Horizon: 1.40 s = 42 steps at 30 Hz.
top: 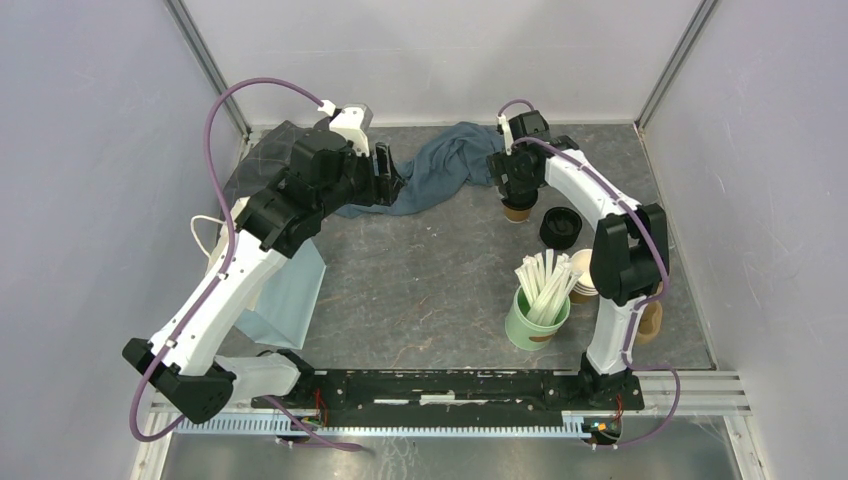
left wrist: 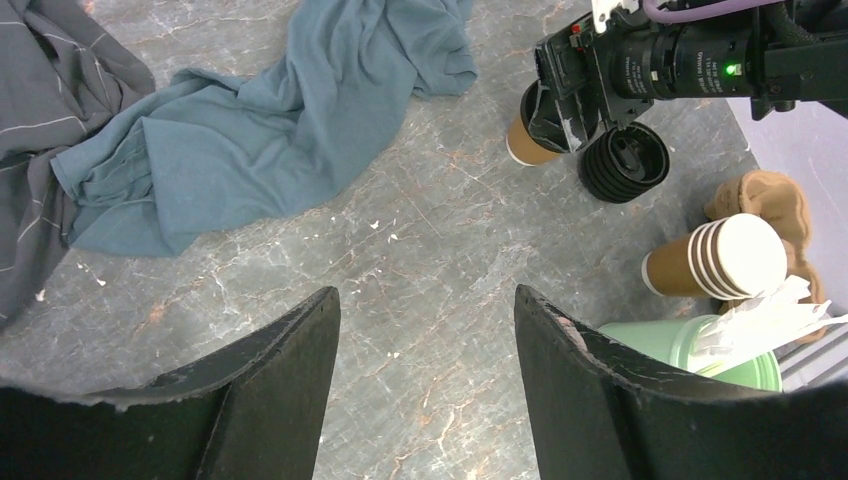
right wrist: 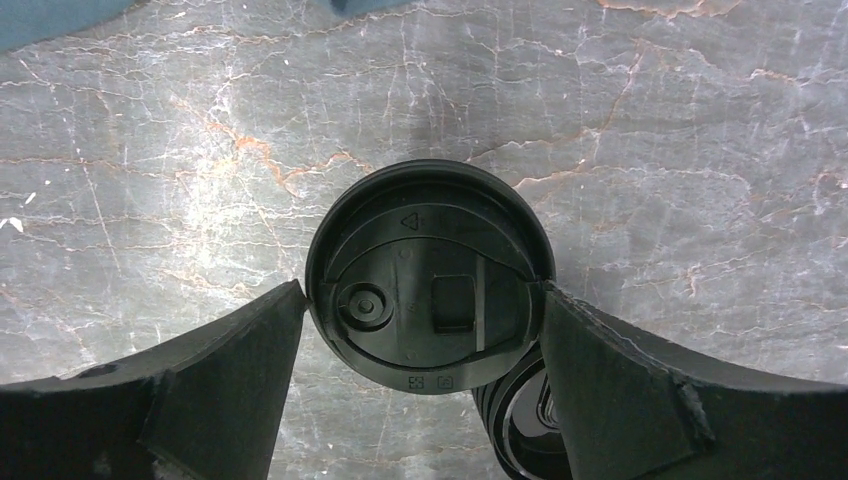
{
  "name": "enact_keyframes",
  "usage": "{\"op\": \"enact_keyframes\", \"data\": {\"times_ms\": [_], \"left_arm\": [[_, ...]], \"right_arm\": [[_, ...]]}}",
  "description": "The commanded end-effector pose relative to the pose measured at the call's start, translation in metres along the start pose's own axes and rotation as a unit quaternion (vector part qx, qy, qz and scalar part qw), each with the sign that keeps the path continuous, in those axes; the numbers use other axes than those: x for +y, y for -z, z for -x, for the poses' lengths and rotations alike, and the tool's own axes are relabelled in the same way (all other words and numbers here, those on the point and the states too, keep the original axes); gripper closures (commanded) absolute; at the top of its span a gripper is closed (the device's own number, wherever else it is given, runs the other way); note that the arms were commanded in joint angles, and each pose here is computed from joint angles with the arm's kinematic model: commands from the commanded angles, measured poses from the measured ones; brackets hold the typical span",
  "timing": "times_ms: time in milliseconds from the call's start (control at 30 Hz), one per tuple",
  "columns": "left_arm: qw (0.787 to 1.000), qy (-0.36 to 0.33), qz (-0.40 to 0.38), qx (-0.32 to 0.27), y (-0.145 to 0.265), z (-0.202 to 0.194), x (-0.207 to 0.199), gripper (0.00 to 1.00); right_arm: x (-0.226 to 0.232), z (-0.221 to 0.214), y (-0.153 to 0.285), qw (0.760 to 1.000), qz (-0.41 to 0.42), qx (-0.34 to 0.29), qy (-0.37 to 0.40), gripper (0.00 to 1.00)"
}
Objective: Pack the takeout coffee
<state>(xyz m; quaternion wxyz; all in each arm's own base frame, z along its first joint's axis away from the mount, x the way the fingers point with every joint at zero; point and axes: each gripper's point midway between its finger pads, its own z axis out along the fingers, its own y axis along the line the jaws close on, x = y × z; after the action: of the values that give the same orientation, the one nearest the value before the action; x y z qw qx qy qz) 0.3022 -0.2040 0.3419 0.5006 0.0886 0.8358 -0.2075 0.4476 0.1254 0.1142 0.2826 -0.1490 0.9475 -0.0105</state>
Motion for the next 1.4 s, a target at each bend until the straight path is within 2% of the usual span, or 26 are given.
{"op": "enact_keyframes", "data": {"times_ms": [0, 167, 433, 533, 633, 733, 833, 933, 1000, 1100, 1200, 1367], "left_arm": [[0.999, -0.031, -0.011, -0.028, 0.013, 0.019, -0.002, 0.29], [0.999, -0.033, -0.01, -0.026, 0.013, 0.016, 0.0, 0.28], [0.999, -0.036, -0.007, -0.029, 0.011, 0.018, 0.001, 0.28], [0.999, -0.04, -0.002, -0.032, 0.01, 0.021, 0.002, 0.27], [0.999, -0.042, 0.001, -0.032, 0.008, 0.021, 0.003, 0.27], [0.999, -0.038, -0.011, -0.026, 0.006, 0.015, 0.0, 0.27], [0.999, -0.033, -0.022, -0.019, 0.002, 0.009, -0.003, 0.26], [0.999, -0.038, -0.023, -0.019, 0.0, 0.01, -0.006, 0.26], [0.998, -0.045, -0.027, -0.02, 0.0, 0.01, -0.01, 0.25], [0.998, -0.051, -0.028, -0.018, 0.001, 0.008, -0.012, 0.25], [0.998, -0.054, -0.024, -0.021, 0.003, 0.01, -0.01, 0.24], [0.998, -0.057, -0.014, -0.024, 0.007, 0.011, -0.006, 0.24]], "right_arm": [[0.006, 0.002, 0.01, 0.999, 0.027, -0.007, -0.031, 0.07], [-0.006, 0.017, 0.023, 0.999, 0.006, -0.014, -0.039, 0.02], [-0.021, 0.037, 0.072, 0.998, -0.014, -0.034, -0.042, 0.02], [-0.038, 0.011, 0.109, 0.998, -0.051, -0.017, -0.044, 0.02], [-0.057, -0.036, 0.15, 0.993, -0.083, -0.023, -0.077, 0.02], [-0.081, -0.089, 0.184, 0.983, -0.132, -0.007, -0.124, 0.07], [-0.096, -0.144, 0.197, 0.968, -0.184, 0.045, -0.165, 0.13], [-0.101, -0.179, 0.199, 0.958, -0.197, 0.059, -0.2, 0.22], [-0.095, -0.187, 0.19, 0.96, -0.177, 0.06, -0.208, 0.29], [-0.082, -0.187, 0.171, 0.968, -0.137, 0.066, -0.201, 0.34], [-0.085, -0.187, 0.16, 0.967, -0.144, 0.069, -0.197, 0.39], [-0.096, -0.199, 0.155, 0.958, -0.187, 0.095, -0.196, 0.56]]}}
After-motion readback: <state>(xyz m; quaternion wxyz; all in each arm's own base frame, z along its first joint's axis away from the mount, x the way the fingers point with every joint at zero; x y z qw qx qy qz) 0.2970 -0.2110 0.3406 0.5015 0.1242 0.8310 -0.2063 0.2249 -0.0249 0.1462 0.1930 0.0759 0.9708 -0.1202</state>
